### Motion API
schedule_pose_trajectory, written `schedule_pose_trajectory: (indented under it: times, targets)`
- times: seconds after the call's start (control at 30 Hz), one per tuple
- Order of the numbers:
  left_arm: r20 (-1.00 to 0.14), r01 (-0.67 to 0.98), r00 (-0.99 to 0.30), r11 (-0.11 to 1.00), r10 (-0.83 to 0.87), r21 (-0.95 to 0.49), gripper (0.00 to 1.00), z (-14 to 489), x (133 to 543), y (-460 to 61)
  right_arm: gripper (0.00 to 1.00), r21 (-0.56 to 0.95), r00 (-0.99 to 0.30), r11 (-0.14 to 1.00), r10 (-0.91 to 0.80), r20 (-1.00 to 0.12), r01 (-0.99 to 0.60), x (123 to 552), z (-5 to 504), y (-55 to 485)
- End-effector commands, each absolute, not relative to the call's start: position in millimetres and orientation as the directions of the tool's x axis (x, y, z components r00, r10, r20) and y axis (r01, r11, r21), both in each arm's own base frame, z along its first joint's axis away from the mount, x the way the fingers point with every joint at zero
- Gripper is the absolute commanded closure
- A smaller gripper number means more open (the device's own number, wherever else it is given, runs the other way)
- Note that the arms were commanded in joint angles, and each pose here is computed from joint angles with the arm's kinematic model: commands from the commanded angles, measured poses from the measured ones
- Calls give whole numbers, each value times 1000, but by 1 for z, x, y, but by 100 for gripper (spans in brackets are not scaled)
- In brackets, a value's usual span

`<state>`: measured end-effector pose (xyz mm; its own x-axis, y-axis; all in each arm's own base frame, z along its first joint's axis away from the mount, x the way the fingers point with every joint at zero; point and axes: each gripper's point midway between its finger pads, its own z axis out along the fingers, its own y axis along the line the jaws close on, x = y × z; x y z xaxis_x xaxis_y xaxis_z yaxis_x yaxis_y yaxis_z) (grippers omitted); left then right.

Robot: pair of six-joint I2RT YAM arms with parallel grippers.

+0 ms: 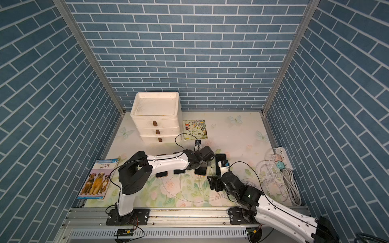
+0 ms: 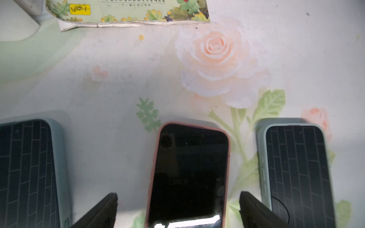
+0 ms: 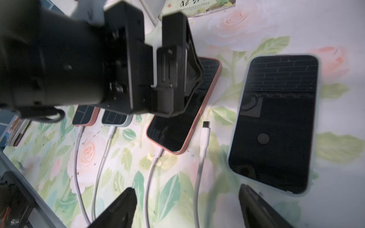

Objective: Unplug the charging cable from the phone
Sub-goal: Pick up the phone at the center of the board.

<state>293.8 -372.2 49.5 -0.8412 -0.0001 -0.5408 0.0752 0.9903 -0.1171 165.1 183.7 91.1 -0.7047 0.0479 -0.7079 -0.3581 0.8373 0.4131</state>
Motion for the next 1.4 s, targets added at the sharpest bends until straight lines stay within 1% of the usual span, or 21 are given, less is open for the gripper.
schedule_pose_trajectory:
  times: [0.0, 0.13, 0.3, 0.57, 0.7, 0.77, 0.8, 0.9, 1.1, 1.13, 1.17, 1.27, 1.37]
  targets:
    - [-481, 123, -870, 992, 105, -5, 1, 31, 282, -360, 15, 407, -666, 871, 133, -734, -275, 176, 110, 167]
    - [-461, 175, -873, 985, 155, 1, 0, 26, 276, -366, 16, 405, -660, 877, 146, -737, -259, 179, 114, 166]
    - [-437, 196, -879, 980, 192, 37, 0, 14, 276, -366, 16, 414, -658, 872, 153, -737, -261, 180, 116, 169]
    - [-453, 230, -868, 973, 203, -5, 0, 22, 278, -378, 16, 429, -655, 861, 160, -739, -274, 179, 115, 171]
    - [-423, 231, -877, 972, 226, 42, 0, 8, 277, -375, 16, 430, -651, 861, 164, -741, -272, 179, 117, 170]
    - [-404, 231, -884, 971, 233, 54, 2, 1, 275, -372, 16, 431, -647, 861, 168, -744, -271, 179, 119, 168]
    - [-397, 230, -887, 971, 234, 58, 4, -2, 273, -370, 16, 431, -644, 861, 170, -746, -271, 179, 121, 168]
    - [-382, 229, -893, 971, 236, 66, 20, -9, 268, -363, 16, 436, -639, 858, 177, -749, -272, 179, 124, 166]
    - [-377, 203, -900, 976, 218, 80, 46, -15, 265, -353, 16, 438, -645, 853, 169, -745, -283, 178, 122, 169]
    - [-383, 193, -900, 978, 210, 84, 54, -14, 266, -351, 16, 434, -647, 853, 160, -746, -289, 177, 122, 170]
    - [-393, 185, -897, 979, 202, 82, 60, -11, 268, -351, 16, 430, -647, 853, 151, -747, -297, 177, 122, 171]
    - [-439, 154, -882, 985, 172, 77, 73, 3, 275, -350, 17, 418, -656, 848, 115, -746, -326, 176, 120, 178]
    - [-501, 103, -858, 993, 117, 55, 96, 21, 285, -347, 17, 410, -663, 840, 82, -744, -356, 175, 120, 185]
